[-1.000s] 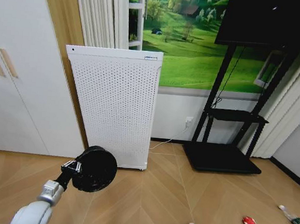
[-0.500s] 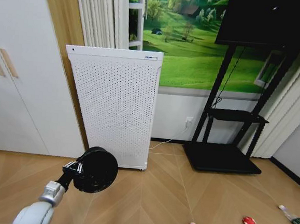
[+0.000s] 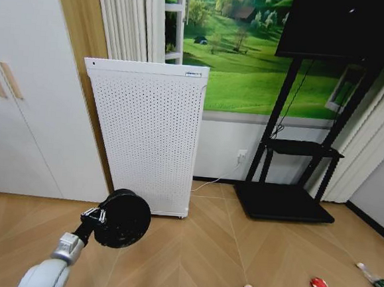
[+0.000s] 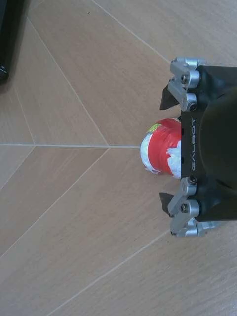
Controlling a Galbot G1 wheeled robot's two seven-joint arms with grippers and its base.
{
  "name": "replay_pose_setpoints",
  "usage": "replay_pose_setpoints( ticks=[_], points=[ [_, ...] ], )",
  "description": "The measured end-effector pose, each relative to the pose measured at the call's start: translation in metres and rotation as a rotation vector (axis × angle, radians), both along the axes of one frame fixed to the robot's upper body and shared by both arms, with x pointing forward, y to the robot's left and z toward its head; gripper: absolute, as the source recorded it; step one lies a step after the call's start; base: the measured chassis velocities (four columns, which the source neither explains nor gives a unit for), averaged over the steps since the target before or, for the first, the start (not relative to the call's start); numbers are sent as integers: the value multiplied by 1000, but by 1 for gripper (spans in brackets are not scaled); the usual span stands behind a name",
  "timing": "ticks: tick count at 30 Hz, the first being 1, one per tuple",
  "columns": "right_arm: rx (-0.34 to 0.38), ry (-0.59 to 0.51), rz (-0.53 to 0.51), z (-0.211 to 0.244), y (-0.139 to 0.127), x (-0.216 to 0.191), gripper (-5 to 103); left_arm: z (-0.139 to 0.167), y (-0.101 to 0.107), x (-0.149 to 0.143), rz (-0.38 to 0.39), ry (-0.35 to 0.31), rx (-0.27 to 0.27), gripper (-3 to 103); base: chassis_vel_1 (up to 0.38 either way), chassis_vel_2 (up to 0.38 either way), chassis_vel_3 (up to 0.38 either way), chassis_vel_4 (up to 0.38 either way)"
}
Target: Pick up the trash bin and place the garbage on the floor into it.
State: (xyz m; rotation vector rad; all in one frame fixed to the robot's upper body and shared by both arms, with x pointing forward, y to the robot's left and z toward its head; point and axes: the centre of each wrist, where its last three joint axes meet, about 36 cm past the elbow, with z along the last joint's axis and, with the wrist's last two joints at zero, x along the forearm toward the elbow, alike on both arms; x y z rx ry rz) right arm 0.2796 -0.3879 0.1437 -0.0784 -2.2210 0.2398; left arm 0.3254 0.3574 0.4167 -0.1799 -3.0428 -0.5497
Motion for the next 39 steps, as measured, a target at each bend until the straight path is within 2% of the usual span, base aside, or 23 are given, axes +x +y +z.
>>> replay_pose_setpoints(
  ticks=[2, 5, 6, 8, 9, 12, 13, 15, 19, 20, 26, 29, 30, 34, 35, 37, 39],
  points=[
    [-4, 7, 1, -1, -1, -1, 85, 1, 2, 0, -1, -3, 4, 4, 0, 0, 0, 0],
    [-7, 14, 0, -1, -1, -3, 85, 1, 3, 0, -1, -3, 5, 4, 0, 0, 0, 0],
    [-10, 20, 2, -2, -1, -5, 73, 1, 4, 0, -1, -3, 5, 4, 0, 0, 0, 0],
    [-12, 24, 6, -3, -1, -7, 73, 0, 4, 0, -1, -4, 4, 4, 0, 0, 0, 0],
    [-12, 27, 12, -4, -1, -9, 62, 0, 4, 0, -1, -5, 4, 4, 0, 0, 0, 0],
    [-5, 25, 17, -5, -1, -11, 62, -1, 4, 0, 0, -5, 3, 4, 0, 0, 0, 0],
    [-3, 24, 18, -5, -1, -11, 46, -1, 4, 0, 0, -5, 3, 4, 0, 0, 0, 0],
    [-2, 22, 18, -5, -1, -11, 41, -1, 4, 0, 0, -6, 2, 4, 0, 0, 0, 0],
    [2, 14, 21, -2, -1, -10, 38, -1, 4, 1, 0, -7, 0, 4, 0, 0, 0, 0],
    [3, 11, 21, -1, -1, -10, 34, -1, 3, 1, -1, -7, 0, 4, 0, 0, 0, 0],
    [22, -47, 14, 23, -2, -3, 34, 0, 0, 2, -8, -11, -5, 4, 0, 0, 0, 0],
    [44, -144, 16, 65, -8, 11, 34, -1, -6, 6, -12, -10, -17, 4, 0, 0, 0, 0],
    [44, -144, 16, 65, -8, 11, 34, -1, -6, 6, -12, -10, -17, 4, 0, 0, 0, 0],
    [67, -274, 36, 136, -21, 19, 34, -8, -22, 17, -24, 3, -56, 4, 0, 0, 0, 0],
    [67, -274, 36, 136, -21, 19, 34, -8, -22, 17, -24, 3, -56, 4, 0, 0, 0, 0],
    [97, -335, 62, 173, -19, 15, 34, -13, -34, 25, -44, 18, -88, 4, 0, 0, 0, 0],
    [110, -360, 74, 188, -16, 12, 34, -16, -40, 28, -51, 24, -99, 4, 0, 0, 0, 0]
  ],
)
